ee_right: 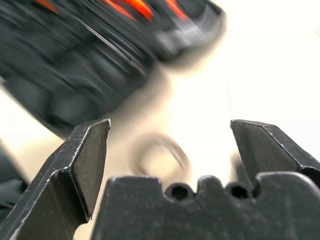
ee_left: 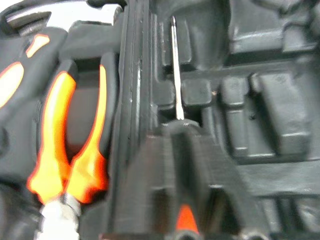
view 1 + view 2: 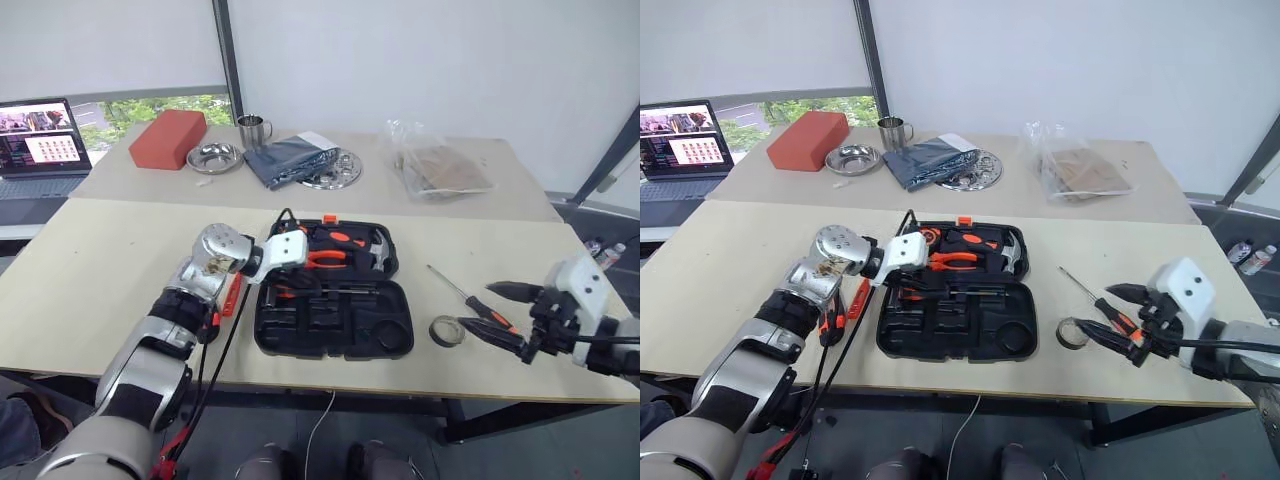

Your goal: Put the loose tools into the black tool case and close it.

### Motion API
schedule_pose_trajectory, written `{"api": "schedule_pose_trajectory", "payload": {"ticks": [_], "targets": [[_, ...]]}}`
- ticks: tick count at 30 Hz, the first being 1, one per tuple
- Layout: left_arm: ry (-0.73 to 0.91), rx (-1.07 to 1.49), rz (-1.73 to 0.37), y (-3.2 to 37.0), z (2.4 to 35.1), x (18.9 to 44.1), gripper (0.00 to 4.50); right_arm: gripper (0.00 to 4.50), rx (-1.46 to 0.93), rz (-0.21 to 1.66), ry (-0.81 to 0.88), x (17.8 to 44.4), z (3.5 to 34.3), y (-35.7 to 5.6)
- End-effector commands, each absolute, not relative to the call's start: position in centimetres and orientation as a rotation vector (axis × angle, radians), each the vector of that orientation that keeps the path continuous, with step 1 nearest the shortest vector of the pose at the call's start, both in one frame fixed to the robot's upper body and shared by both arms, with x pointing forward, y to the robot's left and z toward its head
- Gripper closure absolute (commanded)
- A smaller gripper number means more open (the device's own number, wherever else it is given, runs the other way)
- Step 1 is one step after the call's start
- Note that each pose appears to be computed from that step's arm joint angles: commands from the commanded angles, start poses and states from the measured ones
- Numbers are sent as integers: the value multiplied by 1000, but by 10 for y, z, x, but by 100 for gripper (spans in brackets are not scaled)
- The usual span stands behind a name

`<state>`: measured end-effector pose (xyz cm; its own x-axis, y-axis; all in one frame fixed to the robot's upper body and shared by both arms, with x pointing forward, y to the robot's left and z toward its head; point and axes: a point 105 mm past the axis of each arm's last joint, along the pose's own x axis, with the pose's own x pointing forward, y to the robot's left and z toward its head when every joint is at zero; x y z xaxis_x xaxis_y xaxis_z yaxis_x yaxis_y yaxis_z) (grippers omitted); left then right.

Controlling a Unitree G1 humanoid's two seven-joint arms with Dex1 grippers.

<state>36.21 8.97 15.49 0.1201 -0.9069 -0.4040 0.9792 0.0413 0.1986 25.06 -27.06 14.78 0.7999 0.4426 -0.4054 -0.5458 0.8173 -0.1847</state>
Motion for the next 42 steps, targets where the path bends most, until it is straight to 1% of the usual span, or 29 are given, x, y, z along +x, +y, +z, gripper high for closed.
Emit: {"api": "schedule_pose_trajectory", "payload": {"ticks": [1, 3, 4, 5, 6, 7, 9, 12, 13, 15, 17, 18, 20, 24, 26, 29, 32, 34, 36, 37, 42], "targets": [[54, 387, -1554, 94, 203, 339, 211, 0, -352, 422, 354, 259, 141, -297], [83, 360, -1634, 96, 208, 322, 135, 0, -342, 409, 363, 268, 131, -301], [103, 338, -1668, 96, 210, 315, 106, 0, -338, 405, 365, 272, 127, -302], [123, 316, -1689, 97, 211, 310, 73, 0, -339, 403, 365, 277, 124, -302], [133, 307, -1706, 97, 214, 306, 28, 0, -340, 400, 366, 281, 120, -303], [141, 306, -1716, 97, 215, 302, 2, 0, -337, 398, 363, 286, 117, -302], [152, 322, -1717, 98, 216, 298, 2, 0, -321, 403, 361, 293, 110, -300], [173, 343, -1690, 102, 217, 296, 0, 85, -297, 418, 381, 299, 98, -294], [177, 347, -1684, 104, 217, 295, 0, 107, -294, 422, 388, 300, 94, -293], [187, 349, -1665, 109, 218, 295, 0, 186, -294, 426, 388, 301, 92, -293], [196, 353, -1645, 116, 218, 293, 0, 245, -289, 435, 370, 301, 96, -292], [206, 355, -1633, 120, 218, 292, 0, 284, -286, 444, 352, 301, 102, -291], [238, 363, -1614, 130, 215, 288, 0, 346, -300, 494, 298, 302, 119, -284], [306, 385, -1584, 149, 207, 279, 0, 351, -353, 692, 176, 308, 159, -245], [334, 405, -1569, 156, 201, 275, 0, 351, -388, 886, 133, 307, 173, -201], [351, 427, -1555, 159, 194, 272, 0, 351, -459, 1101, 119, 301, 176, -152], [345, 430, -1542, 158, 193, 272, 0, 351, -548, 1228, 139, 299, 166, -124], [340, 427, -1537, 156, 194, 272, 0, 351, -598, 1264, 141, 302, 160, -115], [329, 422, -1525, 155, 197, 273, 0, 351, -638, 1215, 134, 318, 155, -110], [325, 419, -1516, 155, 198, 273, 0, 351, -668, 1214, 133, 321, 152, -110], [316, 411, -1492, 156, 201, 275, 0, 351, -751, 1215, 140, 328, 143, -114]]}}
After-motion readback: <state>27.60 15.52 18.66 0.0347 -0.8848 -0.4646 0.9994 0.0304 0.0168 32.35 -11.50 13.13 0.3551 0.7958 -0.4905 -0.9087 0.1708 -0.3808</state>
